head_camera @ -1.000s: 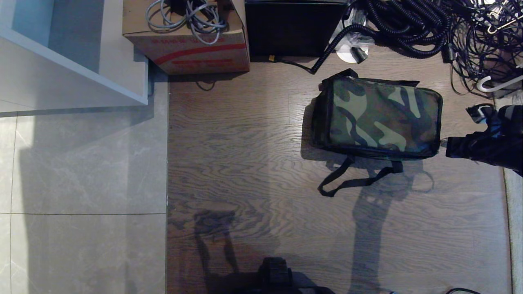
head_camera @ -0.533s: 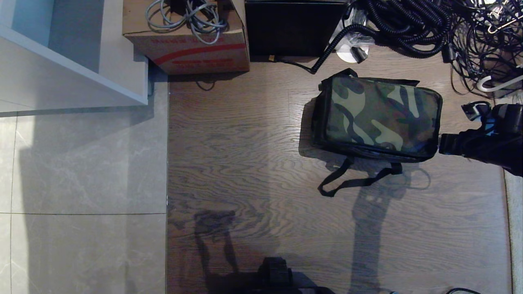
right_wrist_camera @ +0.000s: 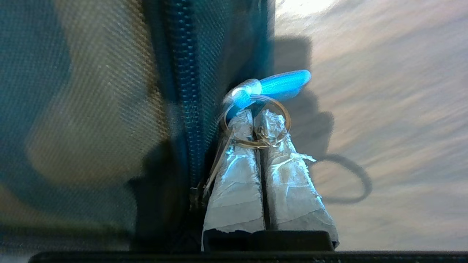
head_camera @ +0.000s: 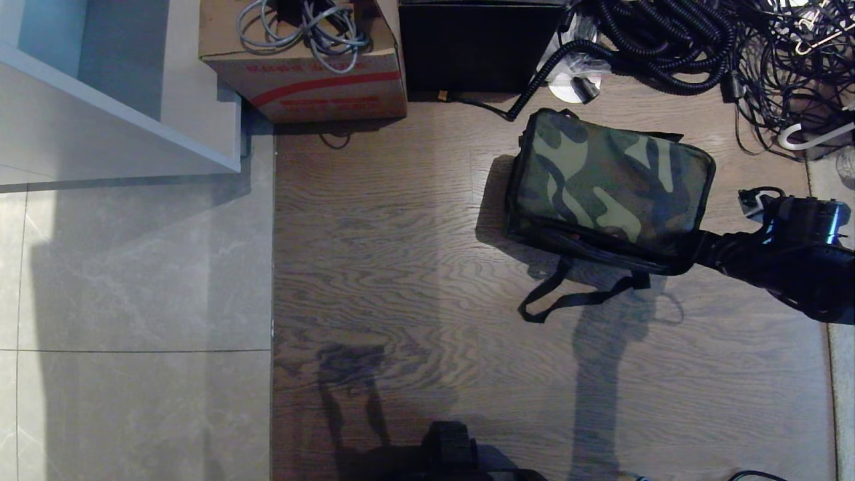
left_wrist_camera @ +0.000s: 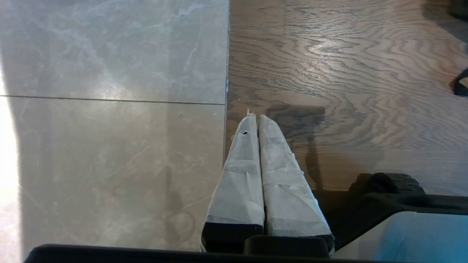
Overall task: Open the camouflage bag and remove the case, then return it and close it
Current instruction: Open the top of the storage box
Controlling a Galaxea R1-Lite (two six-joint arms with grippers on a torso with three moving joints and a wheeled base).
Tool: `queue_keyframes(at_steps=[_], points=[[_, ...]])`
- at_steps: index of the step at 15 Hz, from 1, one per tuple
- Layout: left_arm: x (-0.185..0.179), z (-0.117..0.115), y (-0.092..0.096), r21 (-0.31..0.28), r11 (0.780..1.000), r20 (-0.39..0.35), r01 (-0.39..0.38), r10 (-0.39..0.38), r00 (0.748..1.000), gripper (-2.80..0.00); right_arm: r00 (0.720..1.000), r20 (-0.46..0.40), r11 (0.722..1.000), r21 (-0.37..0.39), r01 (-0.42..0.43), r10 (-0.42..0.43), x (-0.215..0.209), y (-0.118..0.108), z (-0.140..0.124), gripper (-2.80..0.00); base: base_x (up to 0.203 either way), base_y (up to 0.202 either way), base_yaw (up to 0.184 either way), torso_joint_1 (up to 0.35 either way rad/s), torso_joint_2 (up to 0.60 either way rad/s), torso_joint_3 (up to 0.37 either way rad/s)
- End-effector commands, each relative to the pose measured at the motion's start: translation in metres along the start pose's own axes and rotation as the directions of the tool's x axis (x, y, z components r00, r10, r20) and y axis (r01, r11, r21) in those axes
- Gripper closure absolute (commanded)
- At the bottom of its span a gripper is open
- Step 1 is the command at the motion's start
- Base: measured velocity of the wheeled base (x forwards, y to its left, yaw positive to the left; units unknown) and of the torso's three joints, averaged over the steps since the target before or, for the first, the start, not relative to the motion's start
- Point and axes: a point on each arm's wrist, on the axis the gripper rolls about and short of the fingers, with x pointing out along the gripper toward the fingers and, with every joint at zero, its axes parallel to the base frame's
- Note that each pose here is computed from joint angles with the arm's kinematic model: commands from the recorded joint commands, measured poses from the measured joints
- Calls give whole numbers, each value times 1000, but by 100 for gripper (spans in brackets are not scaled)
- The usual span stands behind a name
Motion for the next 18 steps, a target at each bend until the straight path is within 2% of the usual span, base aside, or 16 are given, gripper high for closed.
queue_keyframes(at_steps=[1,2,4,6,8,11,13,16,18], points=[[0,0,0,0,1000,0,-1,1,1000,0,997,-49,998,42,-52,54,-10,24,-14,0,0,0,0,0,0,0],[0,0,0,0,1000,0,-1,1,1000,0,994,-78,995,76,-70,76,-18,36,-22,0,0,0,0,0,0,0],[0,0,0,-1,1000,0,-1,1,1000,0,982,-126,974,193,-118,144,-36,69,-36,0,0,0,0,0,0,0],[0,0,0,0,1000,0,-1,1,1000,0,978,-132,968,215,-131,162,-42,75,-38,0,0,0,0,0,0,0],[0,0,0,-1,1000,0,-1,1,1000,0,987,-109,983,149,-105,121,-41,59,-31,0,0,0,0,0,0,0],[0,0,0,0,1000,0,-1,1,1000,0,996,-82,998,-57,-39,35,-41,26,-24,0,0,0,0,0,0,0],[0,0,0,0,1000,0,-1,1,1000,0,998,-60,996,-91,-12,6,-42,13,-17,0,0,0,0,0,0,0],[0,0,0,0,1000,0,-1,1,1000,0,999,-53,986,-165,-2,-7,-42,8,-16,0,0,0,0,0,0,0],[0,0,0,0,1000,0,-1,1,1000,0,1000,-24,983,-181,5,-10,-39,5,-8,0,0,0,0,0,0,0]])
